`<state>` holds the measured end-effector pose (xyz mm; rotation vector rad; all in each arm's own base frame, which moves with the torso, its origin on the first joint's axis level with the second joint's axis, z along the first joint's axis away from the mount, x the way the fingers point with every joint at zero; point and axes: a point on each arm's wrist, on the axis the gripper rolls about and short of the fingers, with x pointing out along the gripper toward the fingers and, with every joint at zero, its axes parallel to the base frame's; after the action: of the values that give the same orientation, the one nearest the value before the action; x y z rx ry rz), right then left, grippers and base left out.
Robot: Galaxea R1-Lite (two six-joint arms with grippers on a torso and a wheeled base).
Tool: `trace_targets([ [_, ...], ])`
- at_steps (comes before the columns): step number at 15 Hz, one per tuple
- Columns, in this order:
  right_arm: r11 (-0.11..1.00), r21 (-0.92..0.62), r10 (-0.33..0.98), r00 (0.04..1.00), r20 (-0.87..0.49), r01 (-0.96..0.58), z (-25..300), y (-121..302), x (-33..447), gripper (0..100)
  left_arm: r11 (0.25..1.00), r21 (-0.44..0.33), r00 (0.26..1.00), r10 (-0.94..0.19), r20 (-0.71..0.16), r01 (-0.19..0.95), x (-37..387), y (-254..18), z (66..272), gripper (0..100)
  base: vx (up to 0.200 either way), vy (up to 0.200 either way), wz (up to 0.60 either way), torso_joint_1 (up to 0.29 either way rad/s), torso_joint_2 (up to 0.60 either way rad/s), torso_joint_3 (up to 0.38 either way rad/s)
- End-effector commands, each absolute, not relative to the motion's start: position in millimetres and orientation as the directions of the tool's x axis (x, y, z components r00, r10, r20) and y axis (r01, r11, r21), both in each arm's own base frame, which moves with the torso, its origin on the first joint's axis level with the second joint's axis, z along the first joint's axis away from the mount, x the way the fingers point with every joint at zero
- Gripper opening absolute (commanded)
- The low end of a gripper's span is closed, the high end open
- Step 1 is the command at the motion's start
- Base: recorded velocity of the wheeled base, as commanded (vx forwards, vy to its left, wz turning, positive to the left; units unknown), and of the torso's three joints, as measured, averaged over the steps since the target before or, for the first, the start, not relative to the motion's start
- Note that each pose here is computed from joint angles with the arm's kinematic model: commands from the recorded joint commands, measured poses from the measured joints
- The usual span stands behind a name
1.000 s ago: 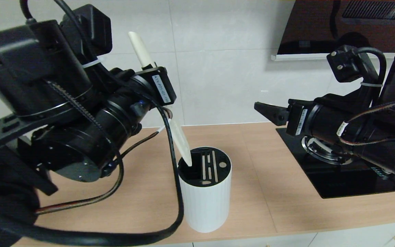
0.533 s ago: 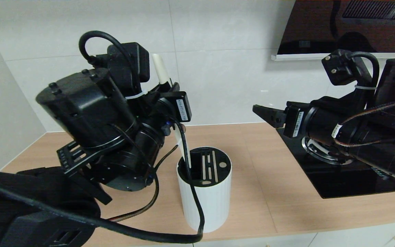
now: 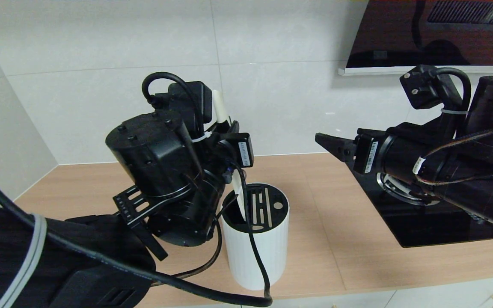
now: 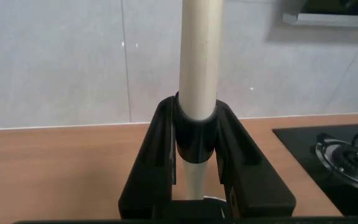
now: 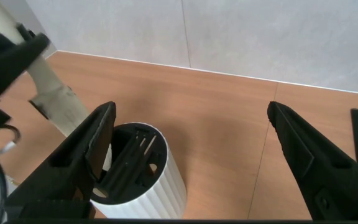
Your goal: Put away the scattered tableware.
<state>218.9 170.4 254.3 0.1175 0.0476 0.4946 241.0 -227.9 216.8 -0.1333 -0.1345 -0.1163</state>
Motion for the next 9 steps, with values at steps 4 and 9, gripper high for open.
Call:
trace_targets([
  [4, 0.873, 0.122, 0.477, 0.879, -0.018, -0.471, 254, 171, 219, 100, 0.985, -0.114, 0.987, -0.12, 0.108, 0.132, 241, -233, 204, 0, 0.0, 0.0, 0.0, 0.0, 0.0, 0.0],
  [9, 0.874, 0.122, 0.477, 0.879, -0.02, -0.471, 254, 171, 219, 100, 0.988, -0.062, 0.989, -0.138, 0.043, 0.141, 243, -241, 178, 0, 0.0, 0.0, 0.0, 0.0, 0.0, 0.0],
])
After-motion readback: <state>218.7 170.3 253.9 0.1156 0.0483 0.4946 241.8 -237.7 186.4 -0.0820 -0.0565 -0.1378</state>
